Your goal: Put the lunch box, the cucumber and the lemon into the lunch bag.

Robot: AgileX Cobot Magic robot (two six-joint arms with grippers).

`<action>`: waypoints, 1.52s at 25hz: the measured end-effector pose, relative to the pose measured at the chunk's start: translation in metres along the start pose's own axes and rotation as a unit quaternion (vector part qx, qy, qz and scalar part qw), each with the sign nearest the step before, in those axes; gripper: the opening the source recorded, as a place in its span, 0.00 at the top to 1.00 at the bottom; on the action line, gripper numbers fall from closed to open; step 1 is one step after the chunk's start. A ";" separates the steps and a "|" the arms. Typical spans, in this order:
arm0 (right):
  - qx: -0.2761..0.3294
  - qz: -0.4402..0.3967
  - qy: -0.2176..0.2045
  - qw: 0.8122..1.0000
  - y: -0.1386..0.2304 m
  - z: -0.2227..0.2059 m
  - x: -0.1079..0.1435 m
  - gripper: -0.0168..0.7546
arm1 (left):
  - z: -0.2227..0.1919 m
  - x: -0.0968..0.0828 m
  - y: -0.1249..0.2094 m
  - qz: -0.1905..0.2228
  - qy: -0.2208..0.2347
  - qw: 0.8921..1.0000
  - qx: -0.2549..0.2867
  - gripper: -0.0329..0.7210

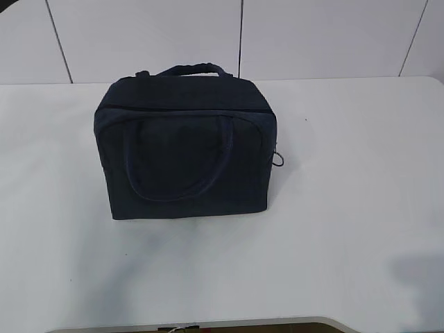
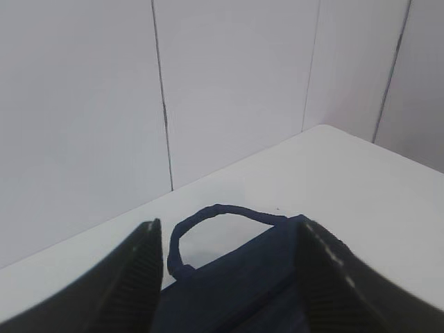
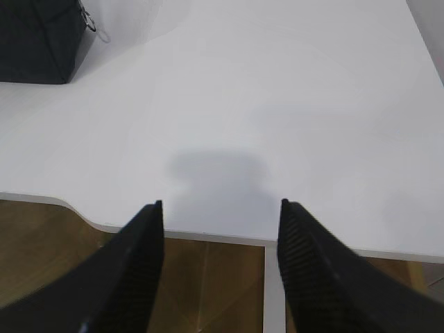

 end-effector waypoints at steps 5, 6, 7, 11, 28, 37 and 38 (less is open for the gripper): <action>0.000 0.000 0.000 1.000 0.000 0.000 0.000 0.42 | 0.000 -0.005 0.001 -0.005 0.014 1.000 0.003 0.38; 0.000 0.000 0.000 1.000 0.000 0.000 0.000 0.42 | 0.000 -0.006 0.003 -0.016 0.020 1.000 0.007 0.38; 0.000 0.000 0.000 1.000 0.000 0.000 0.000 0.42 | 0.002 -0.007 0.003 -0.026 0.022 0.999 0.010 0.38; 0.000 0.000 0.000 1.000 0.000 0.000 0.000 0.42 | 0.011 -0.008 0.009 -0.070 0.023 0.997 0.038 0.38; 0.000 0.000 0.000 1.000 0.000 0.000 0.000 0.42 | 0.127 0.016 0.020 -0.082 -0.117 0.977 0.156 0.38; 0.000 0.000 0.000 1.000 0.000 0.000 0.000 0.42 | 0.210 -0.013 0.036 -0.065 -0.118 0.975 0.175 0.38; 0.000 0.000 0.000 1.000 0.000 0.000 0.000 0.42 | 0.216 -0.017 0.039 -0.058 -0.121 0.976 0.171 0.38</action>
Point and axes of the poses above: a point on each arm's last joint axis where the gripper is mounted, z pointing back along that axis away from the gripper, x along the wrist's bending axis when the last joint is at zero, y = z × x, the point moved 8 cm from there along -z, pointing out along that axis toward the gripper, and after that the axes turned 15 degrees about -z, right-handed, at the moved point
